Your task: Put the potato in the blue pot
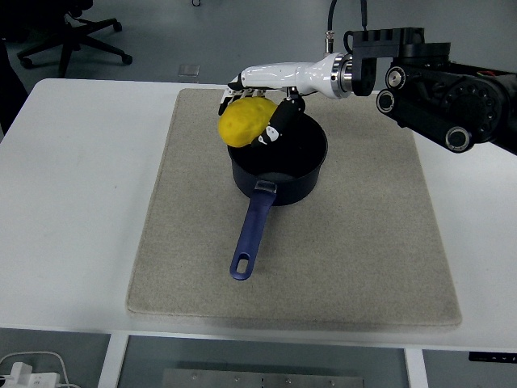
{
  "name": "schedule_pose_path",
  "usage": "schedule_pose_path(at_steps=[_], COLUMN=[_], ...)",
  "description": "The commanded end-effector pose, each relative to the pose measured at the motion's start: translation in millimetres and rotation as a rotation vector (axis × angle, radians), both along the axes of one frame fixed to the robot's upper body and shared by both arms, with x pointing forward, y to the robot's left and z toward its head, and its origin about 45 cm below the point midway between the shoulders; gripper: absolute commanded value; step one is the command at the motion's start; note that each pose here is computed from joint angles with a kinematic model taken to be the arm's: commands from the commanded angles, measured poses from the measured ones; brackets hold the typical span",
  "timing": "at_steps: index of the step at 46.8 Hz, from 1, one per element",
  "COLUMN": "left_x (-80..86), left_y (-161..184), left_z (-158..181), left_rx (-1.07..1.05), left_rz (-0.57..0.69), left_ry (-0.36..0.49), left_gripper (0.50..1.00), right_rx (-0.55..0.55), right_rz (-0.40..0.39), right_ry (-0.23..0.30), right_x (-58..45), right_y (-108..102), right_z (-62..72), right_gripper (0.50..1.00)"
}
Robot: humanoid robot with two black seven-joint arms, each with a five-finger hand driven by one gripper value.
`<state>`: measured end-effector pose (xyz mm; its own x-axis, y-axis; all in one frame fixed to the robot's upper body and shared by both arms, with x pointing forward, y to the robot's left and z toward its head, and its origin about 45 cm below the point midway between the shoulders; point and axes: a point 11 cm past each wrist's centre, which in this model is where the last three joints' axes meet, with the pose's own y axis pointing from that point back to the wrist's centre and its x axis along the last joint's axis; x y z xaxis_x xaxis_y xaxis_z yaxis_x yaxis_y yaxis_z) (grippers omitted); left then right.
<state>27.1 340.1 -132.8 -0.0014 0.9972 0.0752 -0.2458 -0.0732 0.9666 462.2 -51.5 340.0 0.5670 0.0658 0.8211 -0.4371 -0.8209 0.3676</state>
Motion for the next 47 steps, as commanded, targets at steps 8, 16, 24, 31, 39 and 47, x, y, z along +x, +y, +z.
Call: schedule_pose_path(at_steps=[8,16,24,31,39,47], left_x=[0.0,0.0,0.0,0.0,0.1,0.0], left_y=[0.0,0.0,0.0,0.0,0.0,0.0], left_z=[0.0,0.0,0.0,0.0,0.0,0.0], left_rx=[0.000,0.000,0.000,0.000,0.000,0.000], left_rz=[0.000,0.000,0.000,0.000,0.000,0.000], left_ry=[0.000,0.000,0.000,0.000,-0.001,0.000], left_gripper=[0.994,0.994,0.994,0.994,0.994,0.996], right_rx=[0.003,-0.008,0.014,0.013,0.019,0.032], right_rz=[-0.024,-0.091,-0.101,-0.105,-0.117,-0.131], right_ry=[0.027,0.055,0.060,0.058,0.047,0.034], right_x=[1.3,11.5,10.4,11.5,14.5,18.4], right_y=[-2.6,-18.4,-15.9,-18.1,-22.6,-27.1], right_z=[-18.4,-38.1,-45.5,-44.4,-40.1,-32.3], right_gripper=[0.500,0.500,0.500,0.941,0.944,0.942])
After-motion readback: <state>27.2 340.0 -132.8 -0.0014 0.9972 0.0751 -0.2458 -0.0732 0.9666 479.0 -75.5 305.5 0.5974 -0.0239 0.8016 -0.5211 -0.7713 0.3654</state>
